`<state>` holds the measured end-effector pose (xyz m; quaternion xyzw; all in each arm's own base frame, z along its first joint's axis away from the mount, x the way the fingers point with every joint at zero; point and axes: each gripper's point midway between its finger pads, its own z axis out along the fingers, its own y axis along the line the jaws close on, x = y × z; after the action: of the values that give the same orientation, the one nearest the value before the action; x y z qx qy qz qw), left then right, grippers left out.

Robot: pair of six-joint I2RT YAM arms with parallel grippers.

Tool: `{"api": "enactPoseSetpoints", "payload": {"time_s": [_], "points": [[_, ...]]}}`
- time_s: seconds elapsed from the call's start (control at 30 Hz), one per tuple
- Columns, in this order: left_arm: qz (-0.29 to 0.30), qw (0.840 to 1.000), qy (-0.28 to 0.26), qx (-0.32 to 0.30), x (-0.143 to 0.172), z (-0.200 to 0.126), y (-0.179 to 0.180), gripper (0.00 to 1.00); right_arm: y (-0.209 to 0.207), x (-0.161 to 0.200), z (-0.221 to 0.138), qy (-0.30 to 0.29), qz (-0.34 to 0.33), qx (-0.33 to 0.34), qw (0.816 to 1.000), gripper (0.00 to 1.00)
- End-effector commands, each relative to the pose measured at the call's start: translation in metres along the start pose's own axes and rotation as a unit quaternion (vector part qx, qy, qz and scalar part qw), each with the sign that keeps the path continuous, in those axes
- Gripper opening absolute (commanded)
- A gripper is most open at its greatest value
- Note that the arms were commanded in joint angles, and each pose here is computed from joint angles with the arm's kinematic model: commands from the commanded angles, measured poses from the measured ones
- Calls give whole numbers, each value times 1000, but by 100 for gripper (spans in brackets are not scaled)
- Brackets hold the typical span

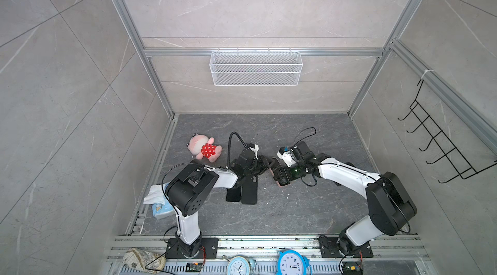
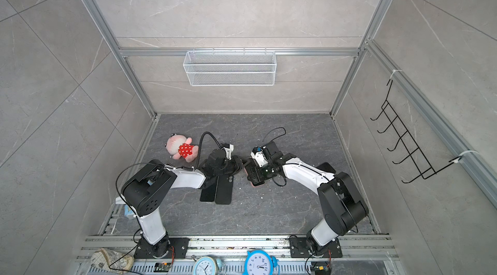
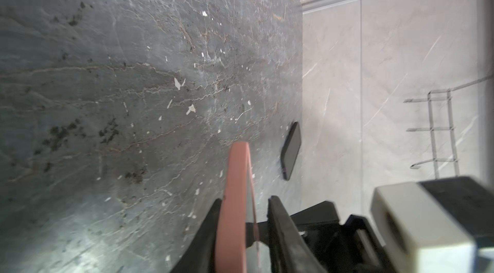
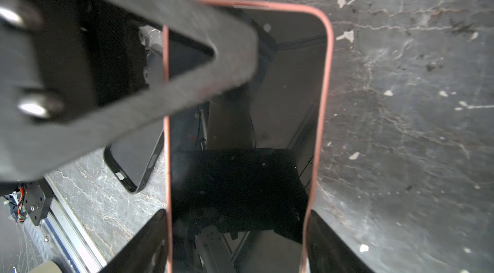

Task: Take the phone out of the phone case
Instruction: Pass the phone.

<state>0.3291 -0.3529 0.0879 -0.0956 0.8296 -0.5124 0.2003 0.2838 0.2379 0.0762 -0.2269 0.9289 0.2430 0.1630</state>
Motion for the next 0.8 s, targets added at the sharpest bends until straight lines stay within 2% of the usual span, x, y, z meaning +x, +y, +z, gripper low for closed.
{"api": "enactPoseSetpoints", "payload": {"time_s": [0.0, 0.17, 0.2, 0.3, 0.4, 0.53, 0.67, 0.77], "points": [[6, 999, -4, 35, -4, -4, -15, 21, 8, -18, -9, -29, -5, -4, 1000, 34], [11, 999, -7, 41, -3, -11, -18, 6, 10, -21, -12, -36, 0, -5, 999, 34], [12, 999, -11, 45, -4, -14, -20, 3, 12, -21, -13, -40, 2, -9, 999, 37], [22, 998, -29, 56, -10, -27, -31, 0, 19, -24, -24, -66, 16, -22, 997, 57], [43, 994, -70, 66, -24, -50, -48, 0, 32, -31, -49, -126, 45, -46, 990, 73], [75, 981, -157, 90, -48, -97, -79, 0, 52, -41, -96, -236, 90, -103, 962, 86], [98, 955, -246, 134, -67, -150, -117, 0, 72, -48, -130, -314, 137, -190, 920, 88], [98, 930, -297, 191, -73, -186, -143, 0, 92, -52, -149, -354, 149, -263, 885, 86]]}}
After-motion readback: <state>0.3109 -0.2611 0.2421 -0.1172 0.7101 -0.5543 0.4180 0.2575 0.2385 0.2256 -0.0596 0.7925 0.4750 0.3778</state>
